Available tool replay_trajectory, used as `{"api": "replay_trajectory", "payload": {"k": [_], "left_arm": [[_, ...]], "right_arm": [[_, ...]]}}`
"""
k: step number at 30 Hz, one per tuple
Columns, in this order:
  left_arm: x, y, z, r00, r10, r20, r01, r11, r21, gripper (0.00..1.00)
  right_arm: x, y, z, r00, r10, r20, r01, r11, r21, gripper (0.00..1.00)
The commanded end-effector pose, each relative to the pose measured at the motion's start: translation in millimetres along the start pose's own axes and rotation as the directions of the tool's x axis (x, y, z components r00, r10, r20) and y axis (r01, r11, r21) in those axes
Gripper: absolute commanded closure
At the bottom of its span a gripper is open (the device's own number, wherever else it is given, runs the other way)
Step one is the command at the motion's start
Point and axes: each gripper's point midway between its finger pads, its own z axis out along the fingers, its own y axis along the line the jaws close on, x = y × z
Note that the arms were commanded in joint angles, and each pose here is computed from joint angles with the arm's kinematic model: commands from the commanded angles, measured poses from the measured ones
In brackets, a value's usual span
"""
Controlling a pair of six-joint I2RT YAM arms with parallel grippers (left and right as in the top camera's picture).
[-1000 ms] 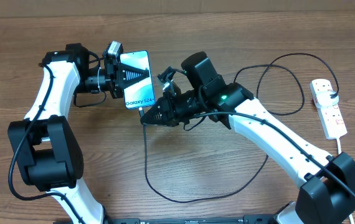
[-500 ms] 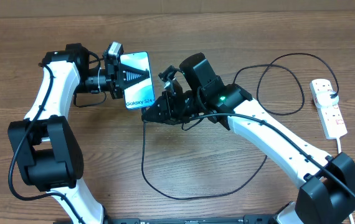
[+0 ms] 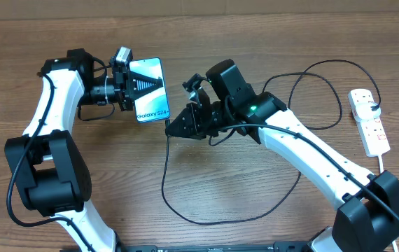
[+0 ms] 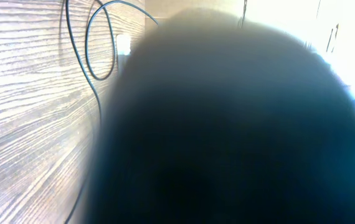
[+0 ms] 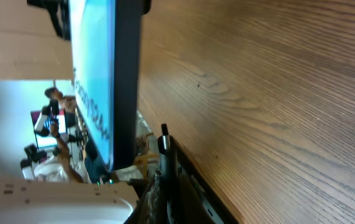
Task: Plug charger to phone and switch on socket
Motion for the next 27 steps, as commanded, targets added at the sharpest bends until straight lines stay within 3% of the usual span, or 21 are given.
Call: {"api": "replay_trajectory", "payload": {"k": [1, 27], "left_arm": [[6, -22, -1, 1.0, 0.024, 0.005, -0.024, 0.999, 0.024, 0.96], [17, -31, 21, 0.997, 0.047, -0.055, -0.043, 0.997, 0.066, 0.96]], "right_arm": [[5, 6, 0, 0.998, -0.052, -0.025, 0.051, 0.998, -0.038, 0.96], [27, 32, -5, 0.971, -0.209, -0.112, 0.182, 0.96, -0.214, 0.96]]}}
